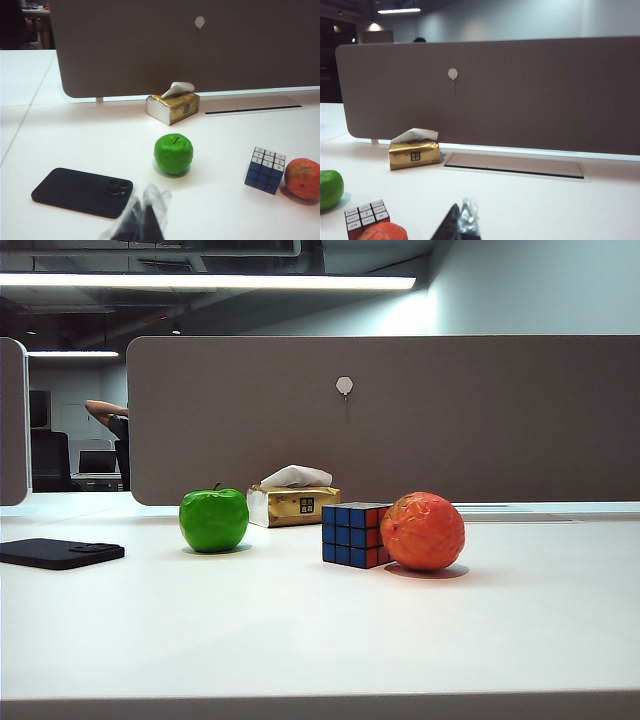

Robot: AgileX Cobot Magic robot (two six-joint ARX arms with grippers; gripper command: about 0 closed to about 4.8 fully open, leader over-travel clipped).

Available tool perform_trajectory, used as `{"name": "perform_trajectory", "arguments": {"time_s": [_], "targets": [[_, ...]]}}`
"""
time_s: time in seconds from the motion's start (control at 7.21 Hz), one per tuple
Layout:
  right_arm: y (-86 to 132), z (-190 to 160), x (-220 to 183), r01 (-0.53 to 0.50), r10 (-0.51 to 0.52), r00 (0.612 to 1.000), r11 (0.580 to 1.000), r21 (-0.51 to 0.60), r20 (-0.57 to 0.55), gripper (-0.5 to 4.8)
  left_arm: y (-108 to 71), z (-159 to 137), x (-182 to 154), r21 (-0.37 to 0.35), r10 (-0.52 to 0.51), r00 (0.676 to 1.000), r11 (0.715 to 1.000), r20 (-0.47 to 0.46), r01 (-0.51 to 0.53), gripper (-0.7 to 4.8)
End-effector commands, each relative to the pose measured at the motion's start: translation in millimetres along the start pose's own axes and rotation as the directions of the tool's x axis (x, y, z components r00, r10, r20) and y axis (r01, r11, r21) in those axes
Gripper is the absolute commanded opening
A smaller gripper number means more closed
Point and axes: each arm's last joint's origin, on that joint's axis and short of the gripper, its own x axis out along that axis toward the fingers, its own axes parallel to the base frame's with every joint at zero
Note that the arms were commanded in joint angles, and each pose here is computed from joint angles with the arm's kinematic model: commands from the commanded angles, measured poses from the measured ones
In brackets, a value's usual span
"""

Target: Move all the fruits on the tabletop near the face of the Rubik's cube that has the color most similar to each fruit.

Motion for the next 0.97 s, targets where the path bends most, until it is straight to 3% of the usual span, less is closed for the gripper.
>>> {"name": "perform_trajectory", "arguments": {"time_s": [0.14,0.55,0.69,0.97], "targets": [[0.8,8.1,0.1,-0.005,0.004,1.0,1.0,-0.02,-0.018,-0.01,0.7,1.4,-0.2,-0.036,0.024,1.0,0.999,0.01,-0.023,-0.05],[1.0,4.7,0.0,-0.019,0.018,0.998,1.0,-0.01,-0.052,-0.01,-0.3,-14.3,7.5,-0.019,0.041,0.999,0.999,-0.033,-0.042,-0.05],[1.3,4.5,0.0,-0.029,0.029,0.998,1.0,-0.009,-0.054,-0.01,-9.7,-46.7,25.9,-0.033,-0.154,0.988,0.988,-0.014,0.154,-0.05],[1.3,4.5,0.0,-0.029,0.029,0.998,1.0,-0.009,-0.054,-0.01,-14.1,-62.0,33.1,-0.029,-0.257,0.966,0.966,0.033,0.258,-0.05]]}}
